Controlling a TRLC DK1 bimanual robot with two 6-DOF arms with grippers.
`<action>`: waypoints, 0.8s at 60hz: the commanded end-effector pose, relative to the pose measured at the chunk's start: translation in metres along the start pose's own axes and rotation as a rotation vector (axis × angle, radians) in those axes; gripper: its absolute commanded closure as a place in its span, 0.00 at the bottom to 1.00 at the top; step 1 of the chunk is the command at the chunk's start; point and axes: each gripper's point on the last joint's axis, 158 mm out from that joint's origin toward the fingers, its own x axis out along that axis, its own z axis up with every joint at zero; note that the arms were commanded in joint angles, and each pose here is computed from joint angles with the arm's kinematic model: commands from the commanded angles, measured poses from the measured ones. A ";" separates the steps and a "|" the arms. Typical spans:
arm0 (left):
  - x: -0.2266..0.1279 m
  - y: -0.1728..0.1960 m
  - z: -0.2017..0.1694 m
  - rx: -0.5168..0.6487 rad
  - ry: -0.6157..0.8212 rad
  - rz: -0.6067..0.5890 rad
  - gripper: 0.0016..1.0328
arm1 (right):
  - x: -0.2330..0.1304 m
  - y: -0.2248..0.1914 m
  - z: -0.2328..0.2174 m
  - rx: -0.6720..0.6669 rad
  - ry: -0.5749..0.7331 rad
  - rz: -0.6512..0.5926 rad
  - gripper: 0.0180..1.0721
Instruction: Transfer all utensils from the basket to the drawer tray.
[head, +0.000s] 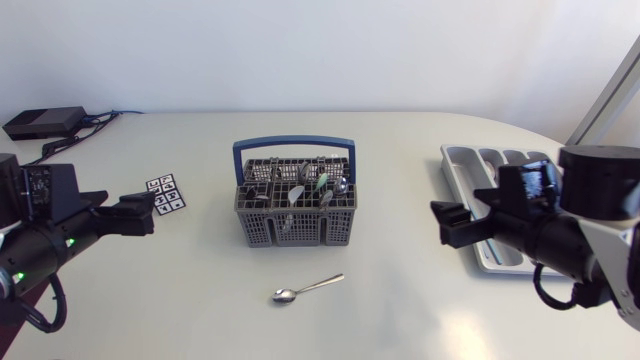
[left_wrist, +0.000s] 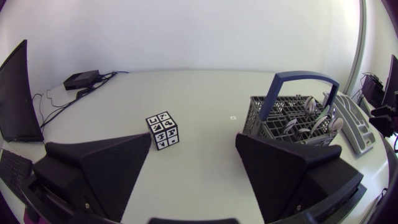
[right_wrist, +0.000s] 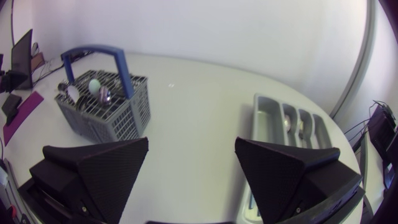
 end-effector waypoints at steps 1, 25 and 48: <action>0.000 -0.001 0.012 0.029 0.004 0.003 0.10 | 0.012 0.025 -0.009 -0.019 0.100 0.056 0.05; 0.004 -0.019 -0.006 0.162 0.109 -0.050 0.10 | 0.029 0.146 -0.079 -0.364 0.476 0.473 0.05; 0.012 -0.026 -0.002 0.164 0.084 -0.064 0.10 | 0.026 0.217 -0.114 -0.784 0.487 0.717 0.05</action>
